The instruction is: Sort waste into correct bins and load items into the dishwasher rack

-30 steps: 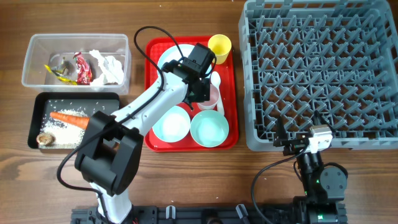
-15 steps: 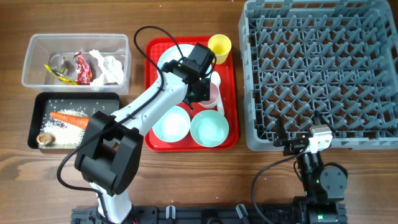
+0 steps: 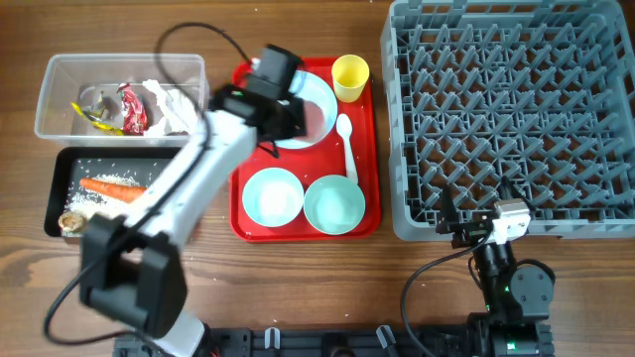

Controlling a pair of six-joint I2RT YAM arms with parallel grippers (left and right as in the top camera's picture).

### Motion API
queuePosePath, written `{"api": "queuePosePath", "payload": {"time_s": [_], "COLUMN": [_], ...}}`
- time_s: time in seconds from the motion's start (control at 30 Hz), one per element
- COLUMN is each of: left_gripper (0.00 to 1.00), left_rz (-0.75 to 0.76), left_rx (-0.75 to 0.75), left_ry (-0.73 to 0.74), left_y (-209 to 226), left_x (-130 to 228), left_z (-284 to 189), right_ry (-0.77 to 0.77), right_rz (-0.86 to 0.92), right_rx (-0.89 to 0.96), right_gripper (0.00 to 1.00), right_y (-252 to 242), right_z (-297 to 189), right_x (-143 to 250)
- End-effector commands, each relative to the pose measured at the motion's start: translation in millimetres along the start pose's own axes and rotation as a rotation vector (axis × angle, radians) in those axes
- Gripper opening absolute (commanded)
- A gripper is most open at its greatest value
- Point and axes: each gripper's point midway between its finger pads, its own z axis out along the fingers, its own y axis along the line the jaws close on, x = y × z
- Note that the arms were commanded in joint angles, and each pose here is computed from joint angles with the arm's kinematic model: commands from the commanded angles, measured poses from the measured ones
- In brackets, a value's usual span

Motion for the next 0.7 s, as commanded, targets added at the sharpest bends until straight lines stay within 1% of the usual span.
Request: {"api": "queuePosePath", "payload": {"time_s": [0.0, 0.13, 0.17, 0.23, 0.3, 0.4, 0.5, 0.67], "left_gripper": [0.04, 0.04, 0.04, 0.04, 0.04, 0.04, 0.04, 0.04], "left_rz": [-0.024, -0.019, -0.011, 0.022, 0.055, 0.049, 0.042, 0.041], "left_rx": [0.145, 0.41, 0.508, 0.732, 0.905, 1.091, 1.181, 1.191], "left_ry": [-0.019, 0.007, 0.002, -0.028, -0.069, -0.12, -0.138, -0.131], "left_y": [15, 23, 24, 23, 24, 32, 34, 33], "left_x": [-21, -33, -37, -44, -48, -54, -55, -54], "left_z": [-28, -46, -56, -84, -109, -143, -159, -160], "right_ry": [-0.01, -0.01, -0.01, -0.01, -0.01, -0.01, -0.01, -0.01], "right_rz": [-0.011, -0.011, -0.011, -0.011, -0.011, -0.011, -0.011, -0.011], "right_rx": [-0.01, -0.01, -0.01, -0.01, -0.01, -0.01, -0.011, -0.01], "right_gripper": [1.0, 1.0, 1.0, 1.0, 1.0, 1.0, 1.0, 1.0], "right_y": [1, 1, 1, 1, 1, 1, 2, 1], "right_z": [0, 0, 0, 0, 0, 0, 0, 0], "right_x": [-2, -2, -2, -2, -2, -2, -2, -2]}}
